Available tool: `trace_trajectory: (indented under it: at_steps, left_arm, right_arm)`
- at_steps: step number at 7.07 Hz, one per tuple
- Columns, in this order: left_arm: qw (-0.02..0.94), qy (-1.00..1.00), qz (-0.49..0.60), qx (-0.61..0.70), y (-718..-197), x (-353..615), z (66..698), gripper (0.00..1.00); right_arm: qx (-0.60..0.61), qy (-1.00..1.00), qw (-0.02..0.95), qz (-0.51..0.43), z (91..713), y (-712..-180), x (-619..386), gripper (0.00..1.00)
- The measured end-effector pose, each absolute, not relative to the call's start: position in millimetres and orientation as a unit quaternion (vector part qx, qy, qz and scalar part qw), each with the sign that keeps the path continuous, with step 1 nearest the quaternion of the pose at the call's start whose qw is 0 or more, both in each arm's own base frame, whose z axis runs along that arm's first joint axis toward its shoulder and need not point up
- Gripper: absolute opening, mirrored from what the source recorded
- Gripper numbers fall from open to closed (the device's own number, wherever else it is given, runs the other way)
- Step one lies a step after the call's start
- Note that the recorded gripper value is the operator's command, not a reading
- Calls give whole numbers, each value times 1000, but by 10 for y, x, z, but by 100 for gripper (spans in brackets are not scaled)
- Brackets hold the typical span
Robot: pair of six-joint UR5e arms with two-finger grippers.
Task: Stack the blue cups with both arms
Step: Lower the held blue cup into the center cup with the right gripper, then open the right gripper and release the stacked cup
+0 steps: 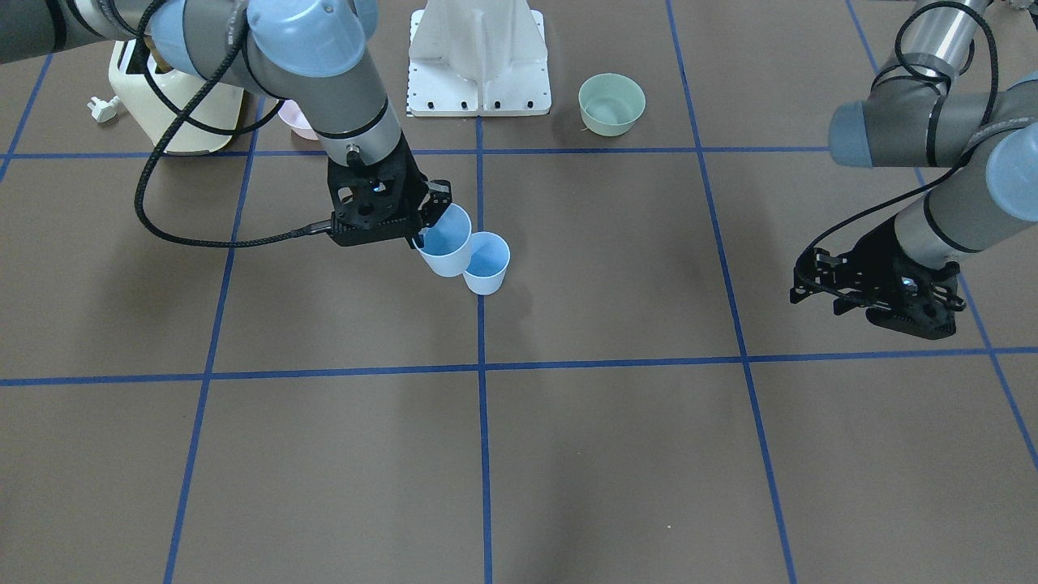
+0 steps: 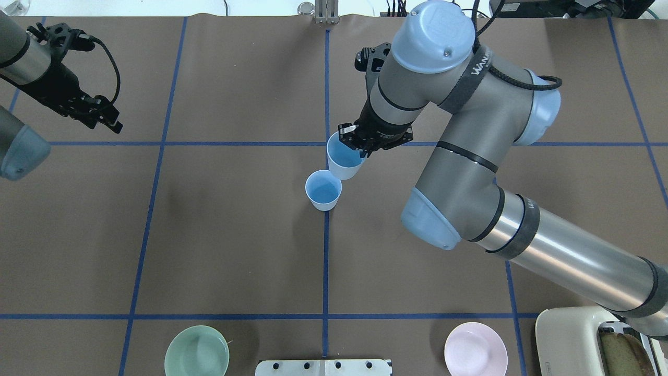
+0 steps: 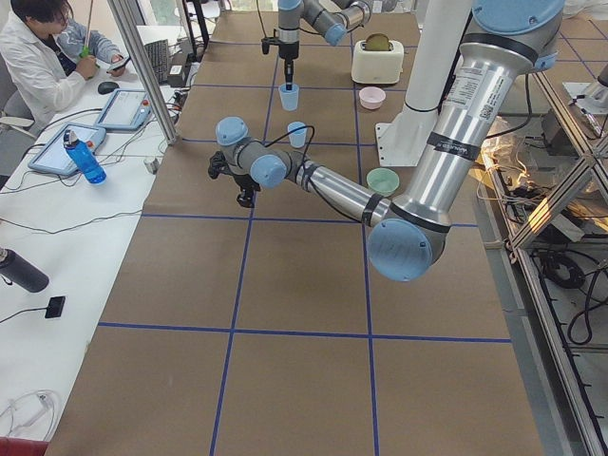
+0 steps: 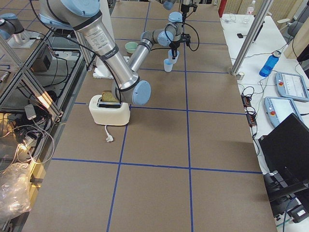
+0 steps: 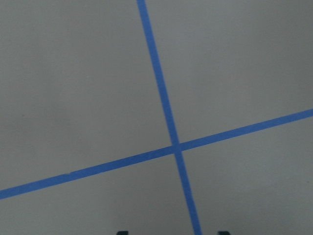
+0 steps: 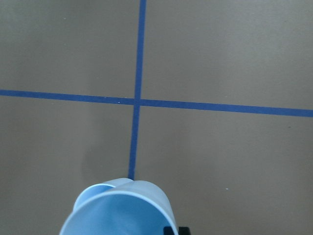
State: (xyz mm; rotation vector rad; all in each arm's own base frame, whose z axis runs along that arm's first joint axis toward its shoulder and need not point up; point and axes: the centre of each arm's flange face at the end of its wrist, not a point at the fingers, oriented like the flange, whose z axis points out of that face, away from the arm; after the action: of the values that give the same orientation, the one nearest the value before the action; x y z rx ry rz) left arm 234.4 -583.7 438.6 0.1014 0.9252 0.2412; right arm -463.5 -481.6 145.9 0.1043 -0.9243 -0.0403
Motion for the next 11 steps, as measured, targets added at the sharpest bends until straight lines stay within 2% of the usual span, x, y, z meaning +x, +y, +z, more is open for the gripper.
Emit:
trace_trajectory:
  at_steps: [4, 9, 10, 11]
  left_arm:
    - [890, 436, 123, 48, -5806, 2134, 4696, 69]
    - [891, 435, 122, 46, -5791, 2129, 4727, 69]
    - [891, 435, 122, 45, -5790, 2128, 4731, 69]
    - [891, 435, 122, 45, -5788, 2128, 4734, 69]
  right_arm:
    - [54, -436, 898, -20, 1337, -4684, -5030, 0]
    - [49, -427, 902, -27, 1425, -4571, -5202, 0]
    - [49, -427, 902, -27, 1424, -4570, -5204, 72]
    - [49, -428, 902, -27, 1422, -4570, -5203, 99]
